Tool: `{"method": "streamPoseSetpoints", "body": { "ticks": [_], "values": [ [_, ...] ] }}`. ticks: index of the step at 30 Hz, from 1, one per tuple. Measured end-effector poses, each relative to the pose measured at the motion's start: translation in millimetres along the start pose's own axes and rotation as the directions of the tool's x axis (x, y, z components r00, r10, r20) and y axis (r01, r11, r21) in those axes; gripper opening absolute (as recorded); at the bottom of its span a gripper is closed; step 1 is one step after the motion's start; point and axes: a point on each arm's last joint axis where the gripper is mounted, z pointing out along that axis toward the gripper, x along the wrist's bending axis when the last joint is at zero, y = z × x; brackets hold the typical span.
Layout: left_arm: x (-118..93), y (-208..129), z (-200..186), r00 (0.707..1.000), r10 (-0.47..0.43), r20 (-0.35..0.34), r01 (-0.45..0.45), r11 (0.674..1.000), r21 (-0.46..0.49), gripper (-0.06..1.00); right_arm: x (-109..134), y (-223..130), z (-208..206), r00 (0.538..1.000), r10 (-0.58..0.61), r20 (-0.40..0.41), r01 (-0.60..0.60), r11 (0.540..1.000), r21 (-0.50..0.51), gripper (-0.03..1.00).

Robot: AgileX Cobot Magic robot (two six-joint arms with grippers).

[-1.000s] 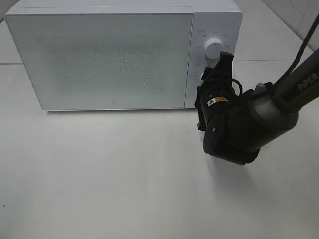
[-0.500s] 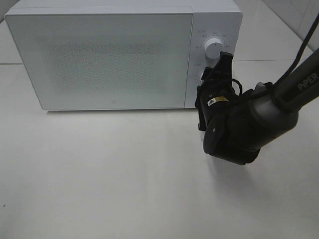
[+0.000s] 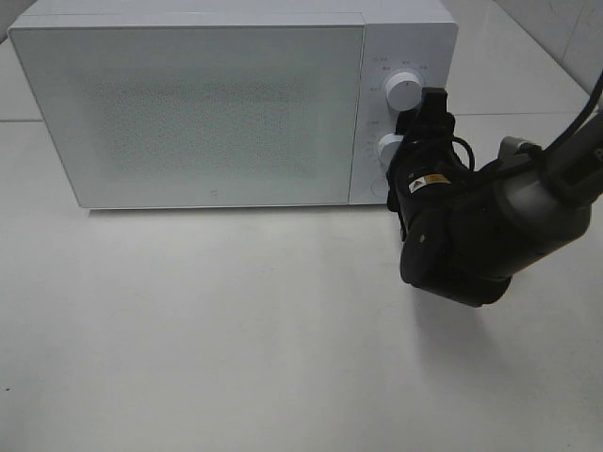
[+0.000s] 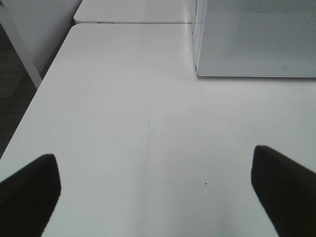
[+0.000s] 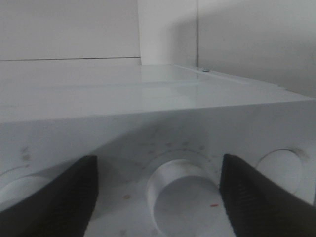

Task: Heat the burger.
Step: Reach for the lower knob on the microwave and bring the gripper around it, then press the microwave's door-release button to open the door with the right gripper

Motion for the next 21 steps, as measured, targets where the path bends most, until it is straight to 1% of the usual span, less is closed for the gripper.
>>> {"method": "streamPoseSetpoints", "body": {
  "ticks": [1, 3, 4, 5, 6, 8, 9, 10, 11, 12, 13, 14, 15, 16, 17, 18, 19, 20, 21],
  "values": [
    [0, 0, 0, 1.0, 0.0, 0.0, 0.0, 1.0, 0.0, 0.99, 2, 1, -3, 0.999, -0.037, -0.002, 0.037, 0.999, 0.023, 0.71],
    [0, 0, 0, 1.0, 0.0, 0.0, 0.0, 1.0, 0.0, 0.99, 1, 2, -4, 0.998, -0.056, -0.001, 0.056, 0.998, 0.037, 0.71],
    [0, 0, 0, 1.0, 0.0, 0.0, 0.0, 1.0, 0.0, 0.99, 1, 1, -7, 0.996, -0.089, 0.003, 0.088, 0.993, 0.078, 0.72],
    [0, 0, 0, 1.0, 0.0, 0.0, 0.0, 1.0, 0.0, 0.99, 1, 1, -7, 0.996, -0.089, 0.003, 0.088, 0.993, 0.078, 0.72],
    [0, 0, 0, 1.0, 0.0, 0.0, 0.0, 1.0, 0.0, 0.99, 3, 2, -12, 0.994, -0.112, 0.012, 0.11, 0.987, 0.115, 0.73],
    [0, 0, 0, 1.0, 0.0, 0.0, 0.0, 1.0, 0.0, 0.99, 3, 2, -14, 0.992, -0.123, 0.017, 0.12, 0.984, 0.13, 0.73],
    [0, 0, 0, 1.0, 0.001, -0.001, -0.001, 1.0, 0.0, 0.99, 3, 4, -20, 0.987, -0.154, 0.035, 0.146, 0.975, 0.167, 0.73],
    [0, 0, 0, 1.0, 0.001, -0.001, -0.001, 1.0, 0.0, 0.99, 3, 4, -20, 0.987, -0.154, 0.035, 0.146, 0.975, 0.167, 0.73],
    [0, 0, 0, 1.0, 0.001, -0.001, -0.001, 1.0, 0.0, 0.99, 1, 7, -27, 0.978, -0.203, 0.055, 0.188, 0.962, 0.2, 0.73],
    [0, 0, 0, 1.0, 0.001, -0.001, -0.001, 1.0, 0.0, 0.99, 2, 8, -30, 0.972, -0.227, 0.063, 0.208, 0.953, 0.218, 0.73],
    [0, 0, 0, 1.0, 0.001, -0.001, -0.001, 1.0, 0.0, 0.99, 2, 8, -30, 0.972, -0.227, 0.063, 0.208, 0.953, 0.218, 0.73],
    [0, 0, 0, 1.0, 0.001, -0.001, -0.001, 1.0, 0.0, 0.99, 1, 11, -38, 0.952, -0.296, 0.078, 0.267, 0.928, 0.259, 0.73],
    [0, 0, 0, 1.0, 0.001, -0.001, -0.001, 1.0, 0.0, 0.99, 1, 11, -38, 0.952, -0.296, 0.078, 0.267, 0.928, 0.259, 0.73],
    [0, 0, 0, 1.0, 0.001, -0.001, -0.001, 1.0, 0.0, 0.99, 2, 14, -45, 0.923, -0.376, 0.076, 0.338, 0.892, 0.301, 0.73],
    [0, 0, 0, 1.0, 0.001, -0.001, -0.001, 1.0, 0.0, 0.99, 4, 15, -48, 0.91, -0.407, 0.071, 0.366, 0.874, 0.32, 0.73],
    [0, 0, 0, 1.0, 0.001, -0.001, -0.001, 1.0, 0.0, 0.99, 4, 15, -48, 0.91, -0.407, 0.071, 0.366, 0.874, 0.32, 0.73],
    [0, 0, 0, 1.0, 0.001, -0.001, -0.001, 1.0, 0.0, 0.99, 5, 15, -55, 0.863, -0.503, 0.058, 0.446, 0.81, 0.381, 0.73],
    [0, 0, 0, 1.0, 0.001, -0.001, -0.001, 1.0, 0.0, 0.99, 7, 15, -58, 0.843, -0.535, 0.045, 0.475, 0.782, 0.404, 0.73],
    [0, 0, 0, 1.0, 0.001, -0.001, -0.001, 1.0, 0.0, 0.99, 7, 15, -58, 0.843, -0.535, 0.045, 0.475, 0.782, 0.404, 0.73]
  ]
}}
